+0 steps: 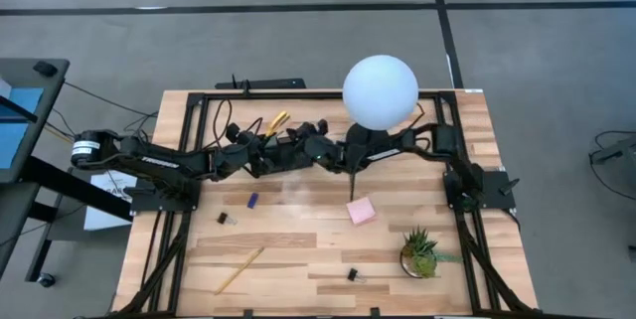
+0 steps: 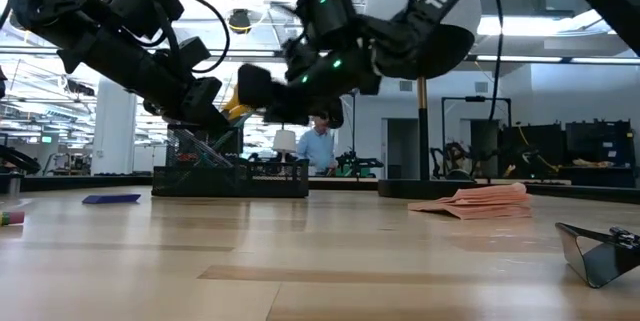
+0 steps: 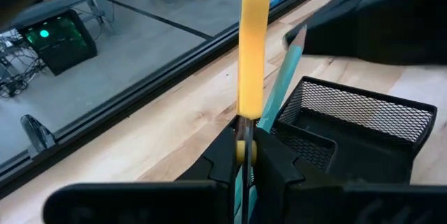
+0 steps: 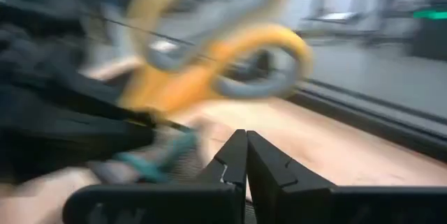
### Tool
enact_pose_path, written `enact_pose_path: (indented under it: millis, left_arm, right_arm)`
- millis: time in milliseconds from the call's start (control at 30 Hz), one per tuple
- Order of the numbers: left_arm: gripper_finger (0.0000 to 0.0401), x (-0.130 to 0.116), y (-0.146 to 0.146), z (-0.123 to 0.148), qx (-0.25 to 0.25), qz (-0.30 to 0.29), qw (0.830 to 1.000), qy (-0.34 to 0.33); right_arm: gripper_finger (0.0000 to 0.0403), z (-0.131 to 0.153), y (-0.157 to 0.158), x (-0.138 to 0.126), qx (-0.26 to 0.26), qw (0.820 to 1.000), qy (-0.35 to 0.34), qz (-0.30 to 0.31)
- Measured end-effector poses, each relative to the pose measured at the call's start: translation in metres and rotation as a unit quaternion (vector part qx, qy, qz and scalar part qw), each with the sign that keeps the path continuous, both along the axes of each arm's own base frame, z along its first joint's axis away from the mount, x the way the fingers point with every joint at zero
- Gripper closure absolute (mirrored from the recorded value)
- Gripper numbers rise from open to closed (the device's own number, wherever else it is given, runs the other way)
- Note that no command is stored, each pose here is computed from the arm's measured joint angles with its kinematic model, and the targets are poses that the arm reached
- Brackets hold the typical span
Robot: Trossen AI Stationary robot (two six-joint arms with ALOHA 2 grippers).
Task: Pick and place office supplies into organizer
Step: Put the yellow scissors into the black desk organizer
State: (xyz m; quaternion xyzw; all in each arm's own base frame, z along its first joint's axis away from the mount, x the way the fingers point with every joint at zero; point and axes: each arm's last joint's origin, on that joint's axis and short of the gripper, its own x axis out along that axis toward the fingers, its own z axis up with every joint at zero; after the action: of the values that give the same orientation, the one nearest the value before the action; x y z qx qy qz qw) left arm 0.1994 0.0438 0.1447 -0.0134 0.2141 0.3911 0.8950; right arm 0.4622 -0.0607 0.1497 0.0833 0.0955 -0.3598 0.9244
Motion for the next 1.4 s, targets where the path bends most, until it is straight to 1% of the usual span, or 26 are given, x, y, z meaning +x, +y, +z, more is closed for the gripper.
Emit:
enact_pose_path:
  millis: [33, 233, 300, 367, 433, 500, 667, 800, 867, 1000, 1067, 1400]
  left_arm:
    - [0.0385, 0.0, 0.0, 0.0, 0.0, 0.0, 1.0, 0.0]
    - [0.0385, 0.0, 0.0, 0.0, -0.001, -0.002, 1.0, -0.001]
    - [0.0385, 0.0, 0.0, 0.0, -0.001, -0.003, 1.0, 0.0]
    - [0.0385, 0.0, 0.0, 0.0, -0.002, -0.003, 1.0, 0.002]
    - [0.0385, 0.0, 0.0, 0.0, -0.002, -0.003, 1.0, 0.003]
    - [0.0385, 0.0, 0.0, 0.0, -0.004, -0.007, 1.0, 0.003]
    - [0.0385, 0.0, 0.0, 0.0, -0.005, -0.008, 1.0, 0.003]
    - [0.0385, 0.0, -0.001, 0.0, -0.008, -0.013, 1.0, 0.004]
    - [0.0377, 0.0, -0.001, -0.001, -0.008, -0.013, 1.0, 0.006]
    - [0.0346, 0.0, -0.001, -0.001, -0.005, -0.004, 1.0, 0.009]
    - [0.0339, -0.001, 0.0, -0.001, -0.004, -0.001, 1.0, 0.01]
    - [0.0339, 0.0, 0.0, 0.001, 0.002, -0.002, 1.0, 0.003]
  right_arm:
    - [0.0402, -0.003, -0.001, 0.004, -0.005, 1.0, 0.008, -0.017]
    - [0.0402, -0.009, -0.008, 0.026, -0.018, 0.998, 0.006, -0.058]
    - [0.0402, -0.011, -0.011, 0.028, -0.023, 0.998, 0.019, -0.062]
    - [0.0402, -0.007, -0.015, 0.034, -0.028, 0.997, 0.007, -0.066]
    - [0.0402, -0.005, -0.017, 0.034, -0.041, 0.996, 0.014, -0.077]
    - [0.0402, -0.002, -0.02, 0.035, -0.051, 0.996, 0.021, -0.077]
    - [0.0402, 0.004, -0.02, 0.037, -0.07, 0.995, 0.01, -0.073]
    - [0.0403, 0.007, -0.015, 0.038, -0.087, 0.994, 0.007, -0.071]
    - [0.0403, 0.007, -0.013, 0.038, -0.095, 0.993, 0.015, -0.075]
    - [0.0403, 0.008, -0.013, 0.038, -0.096, 0.993, 0.016, -0.072]
    - [0.0403, 0.008, -0.013, 0.038, -0.096, 0.993, 0.016, -0.071]
    - [0.0403, 0.008, -0.013, 0.038, -0.102, 0.992, 0.023, -0.068]
